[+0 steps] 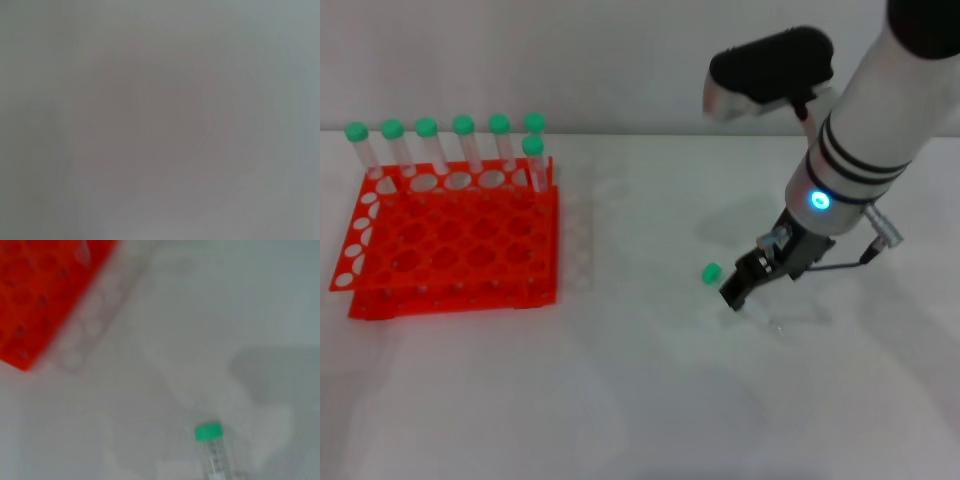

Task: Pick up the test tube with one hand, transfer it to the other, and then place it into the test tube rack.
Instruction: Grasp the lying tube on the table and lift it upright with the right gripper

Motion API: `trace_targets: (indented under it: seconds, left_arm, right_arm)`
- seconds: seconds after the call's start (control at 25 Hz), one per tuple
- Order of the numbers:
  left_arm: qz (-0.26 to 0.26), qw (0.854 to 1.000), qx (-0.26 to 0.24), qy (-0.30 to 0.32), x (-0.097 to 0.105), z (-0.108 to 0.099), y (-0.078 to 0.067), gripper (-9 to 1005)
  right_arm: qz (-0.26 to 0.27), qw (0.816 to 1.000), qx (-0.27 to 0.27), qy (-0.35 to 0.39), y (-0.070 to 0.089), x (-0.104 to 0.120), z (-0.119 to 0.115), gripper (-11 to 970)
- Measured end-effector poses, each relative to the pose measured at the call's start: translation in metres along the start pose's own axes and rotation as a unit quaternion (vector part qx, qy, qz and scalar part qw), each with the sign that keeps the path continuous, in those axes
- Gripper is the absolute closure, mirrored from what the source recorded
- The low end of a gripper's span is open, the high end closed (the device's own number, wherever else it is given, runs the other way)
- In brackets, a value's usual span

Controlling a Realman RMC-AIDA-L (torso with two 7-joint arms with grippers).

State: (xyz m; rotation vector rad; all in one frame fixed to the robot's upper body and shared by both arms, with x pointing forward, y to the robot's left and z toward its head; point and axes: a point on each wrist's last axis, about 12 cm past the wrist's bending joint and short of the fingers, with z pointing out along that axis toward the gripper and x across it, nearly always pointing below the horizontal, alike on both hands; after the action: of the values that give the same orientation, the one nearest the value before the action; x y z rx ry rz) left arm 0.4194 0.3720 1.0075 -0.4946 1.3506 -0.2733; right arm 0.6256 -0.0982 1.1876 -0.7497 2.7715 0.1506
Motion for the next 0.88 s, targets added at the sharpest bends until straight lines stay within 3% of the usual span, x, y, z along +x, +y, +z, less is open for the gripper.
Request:
trace_targets:
  seconds: [0.4,0.64,0.72,0.88]
  left_arm:
    - [0.002,1.0,-0.003,0.001,0.0,-0.001,0.001,173]
    - [0.003,1.0,-0.001,-0.001,-0.001,-0.003,0.002,178]
    - [0.004,1.0,-0.002,-0.001,-0.001,-0.004,0.002,180]
    - [0.004,1.0,-0.003,0.0,-0.001,-0.005,0.003,183]
  right_arm:
    - [0.0,1.0,-0.001,0.029,0.003,0.008,0.031,214]
    - [-0.029,0.999,0.017,0.031,0.008,0.012,0.038,225]
    - [-0.031,0.999,0.017,0.032,0.008,0.012,0.039,305]
    - [-0.027,0.999,0.014,0.035,0.008,0.014,0.04,362]
